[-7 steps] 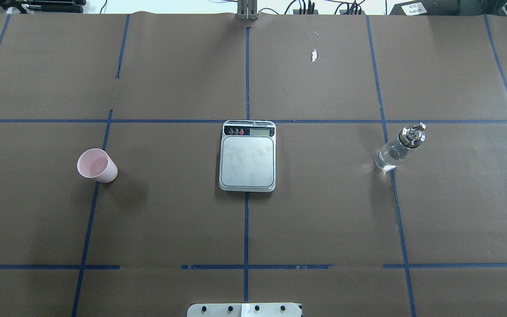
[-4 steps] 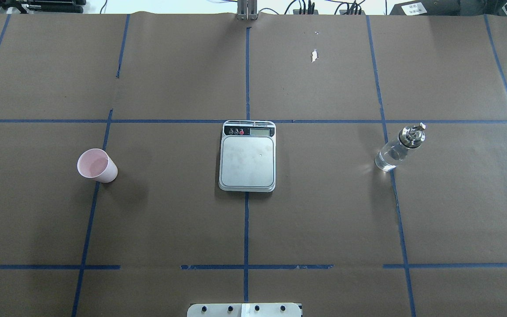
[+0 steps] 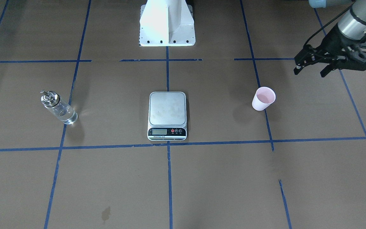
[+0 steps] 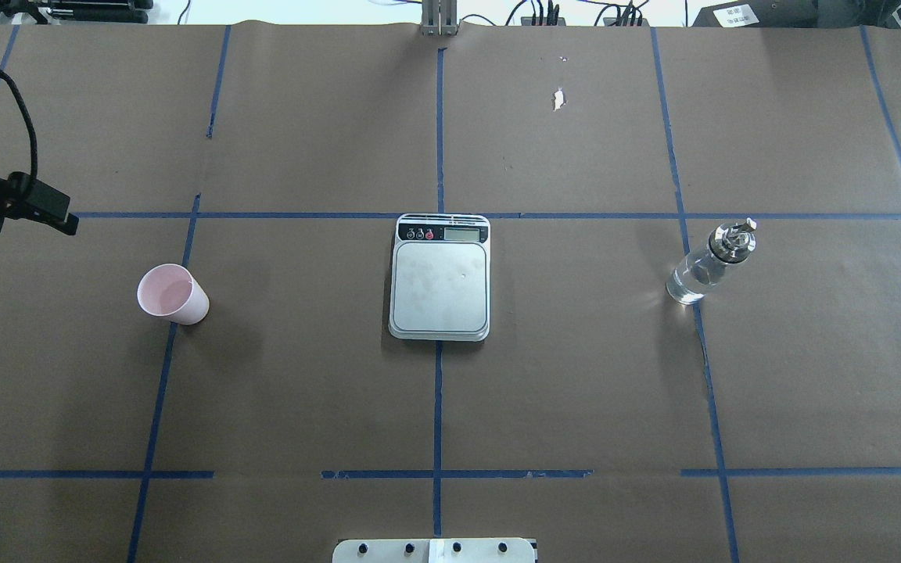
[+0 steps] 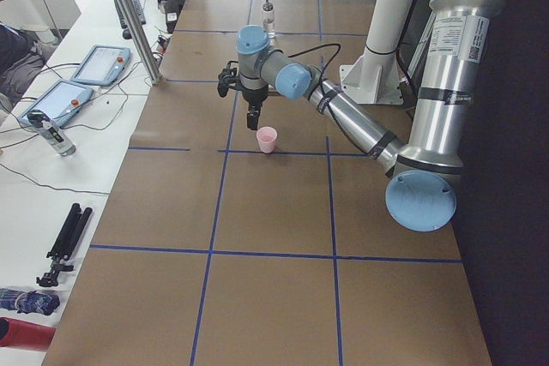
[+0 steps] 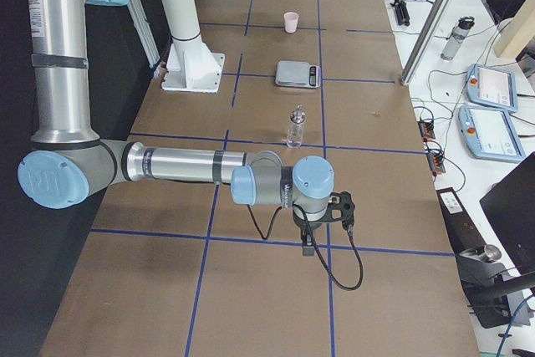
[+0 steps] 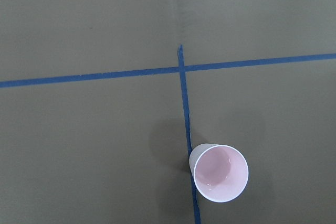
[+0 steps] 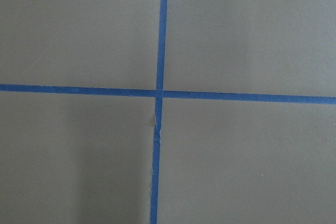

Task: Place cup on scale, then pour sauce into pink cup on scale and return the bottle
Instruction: 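Move the left gripper down to the pink paper cup, then close the left gripper on the pink cup's rim and lift it, then carry the pink cup with the left gripper onto the scale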

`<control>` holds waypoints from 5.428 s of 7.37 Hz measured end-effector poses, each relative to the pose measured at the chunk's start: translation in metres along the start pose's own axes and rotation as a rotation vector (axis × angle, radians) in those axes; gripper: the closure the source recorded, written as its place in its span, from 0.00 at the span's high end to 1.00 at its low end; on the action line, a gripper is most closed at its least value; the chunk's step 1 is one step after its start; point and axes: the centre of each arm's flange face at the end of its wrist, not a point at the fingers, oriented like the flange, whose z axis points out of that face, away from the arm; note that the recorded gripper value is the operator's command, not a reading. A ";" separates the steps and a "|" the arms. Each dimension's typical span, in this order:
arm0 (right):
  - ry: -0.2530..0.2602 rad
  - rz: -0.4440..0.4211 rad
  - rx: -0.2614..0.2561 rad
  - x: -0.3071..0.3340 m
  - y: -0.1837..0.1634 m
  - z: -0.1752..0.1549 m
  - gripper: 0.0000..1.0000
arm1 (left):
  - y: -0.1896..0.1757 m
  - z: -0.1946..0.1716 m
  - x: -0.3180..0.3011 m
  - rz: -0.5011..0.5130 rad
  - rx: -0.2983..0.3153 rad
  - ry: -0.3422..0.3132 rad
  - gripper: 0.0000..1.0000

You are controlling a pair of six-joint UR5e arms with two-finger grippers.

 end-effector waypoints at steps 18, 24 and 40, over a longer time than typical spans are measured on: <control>-0.001 0.080 0.021 -0.010 -0.006 0.002 1.00 | 0.037 0.158 0.028 -0.169 -0.010 -0.024 0.00; -0.027 0.005 0.048 -0.053 -0.014 -0.015 1.00 | 0.006 0.029 0.180 -0.211 -0.051 -0.083 0.00; -0.080 0.092 0.091 -0.238 0.069 -0.035 1.00 | -0.038 0.135 0.408 -0.430 -0.173 0.003 0.00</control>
